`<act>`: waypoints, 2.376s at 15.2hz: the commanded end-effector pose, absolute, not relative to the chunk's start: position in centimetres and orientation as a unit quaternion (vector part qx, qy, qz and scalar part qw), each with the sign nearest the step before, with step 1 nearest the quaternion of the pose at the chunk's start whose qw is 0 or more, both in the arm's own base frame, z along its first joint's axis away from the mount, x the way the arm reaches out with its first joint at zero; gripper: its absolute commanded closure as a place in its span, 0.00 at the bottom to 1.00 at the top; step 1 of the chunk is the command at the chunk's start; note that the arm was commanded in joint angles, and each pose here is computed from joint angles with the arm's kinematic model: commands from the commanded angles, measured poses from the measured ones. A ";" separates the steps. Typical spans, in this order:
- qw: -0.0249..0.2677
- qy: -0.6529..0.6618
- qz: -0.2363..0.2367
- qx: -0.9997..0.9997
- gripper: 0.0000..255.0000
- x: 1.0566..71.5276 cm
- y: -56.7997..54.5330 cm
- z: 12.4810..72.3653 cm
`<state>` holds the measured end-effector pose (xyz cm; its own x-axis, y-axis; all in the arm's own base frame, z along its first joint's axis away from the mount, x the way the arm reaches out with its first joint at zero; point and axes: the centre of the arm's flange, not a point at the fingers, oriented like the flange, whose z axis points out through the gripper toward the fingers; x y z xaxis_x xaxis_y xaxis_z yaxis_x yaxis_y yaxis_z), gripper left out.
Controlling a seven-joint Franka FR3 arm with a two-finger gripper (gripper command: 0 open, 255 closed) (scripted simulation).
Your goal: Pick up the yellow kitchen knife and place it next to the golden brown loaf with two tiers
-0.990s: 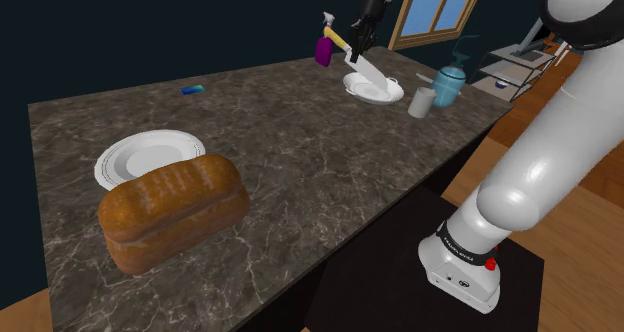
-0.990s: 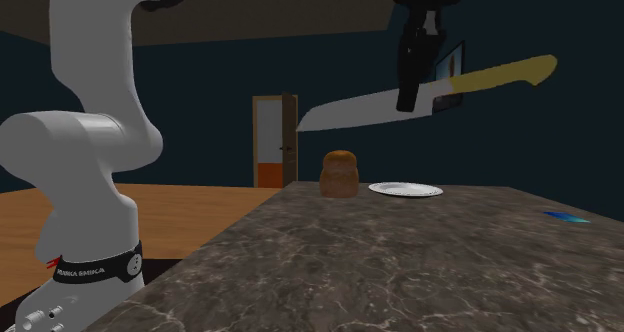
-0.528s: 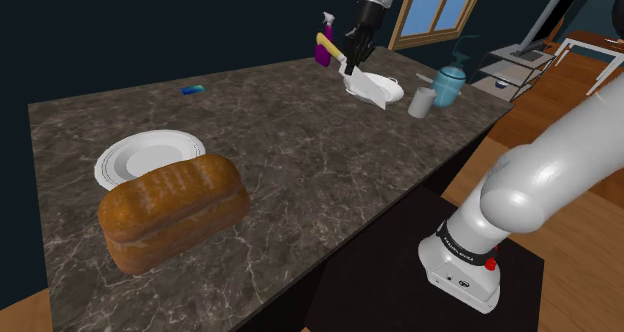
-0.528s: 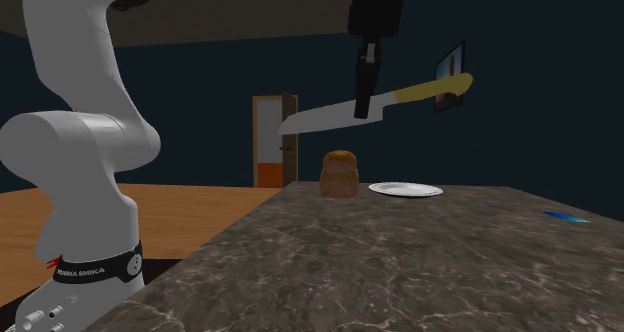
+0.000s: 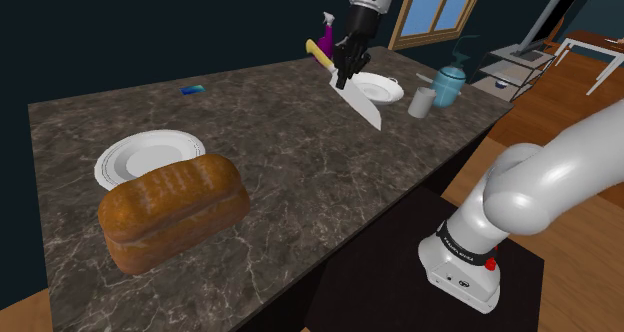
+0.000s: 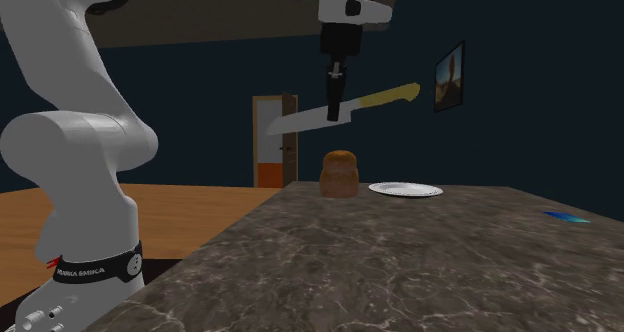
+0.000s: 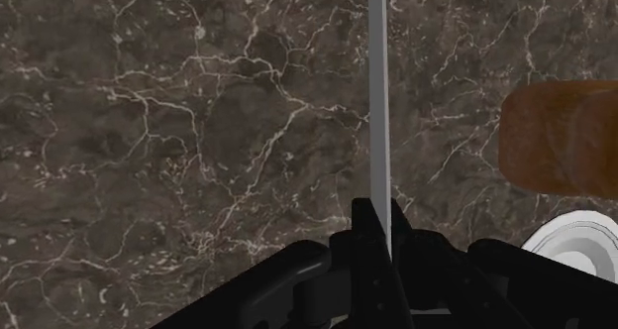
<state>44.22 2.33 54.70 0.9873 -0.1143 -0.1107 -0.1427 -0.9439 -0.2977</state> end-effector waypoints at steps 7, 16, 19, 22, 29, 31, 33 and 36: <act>0.154 0.066 0.046 -0.985 1.00 39.6 12.0 54.5; 0.154 0.066 0.046 -0.985 1.00 34.6 22.8 54.5; 0.154 0.066 0.046 -0.985 1.00 33.4 25.4 54.0; 0.154 0.066 0.046 -0.985 1.00 33.4 25.4 52.4; 0.154 0.066 0.046 -0.985 1.00 33.4 25.4 48.7; 0.154 0.066 0.046 -0.985 1.00 33.4 25.4 47.6; 0.154 0.066 0.046 -0.985 1.00 33.4 25.4 46.6; 0.154 0.066 0.046 -0.985 1.00 33.4 25.4 45.0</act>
<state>33.27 25.41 45.51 0.9870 -0.1158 -0.1113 -0.1442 -0.9439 -0.2970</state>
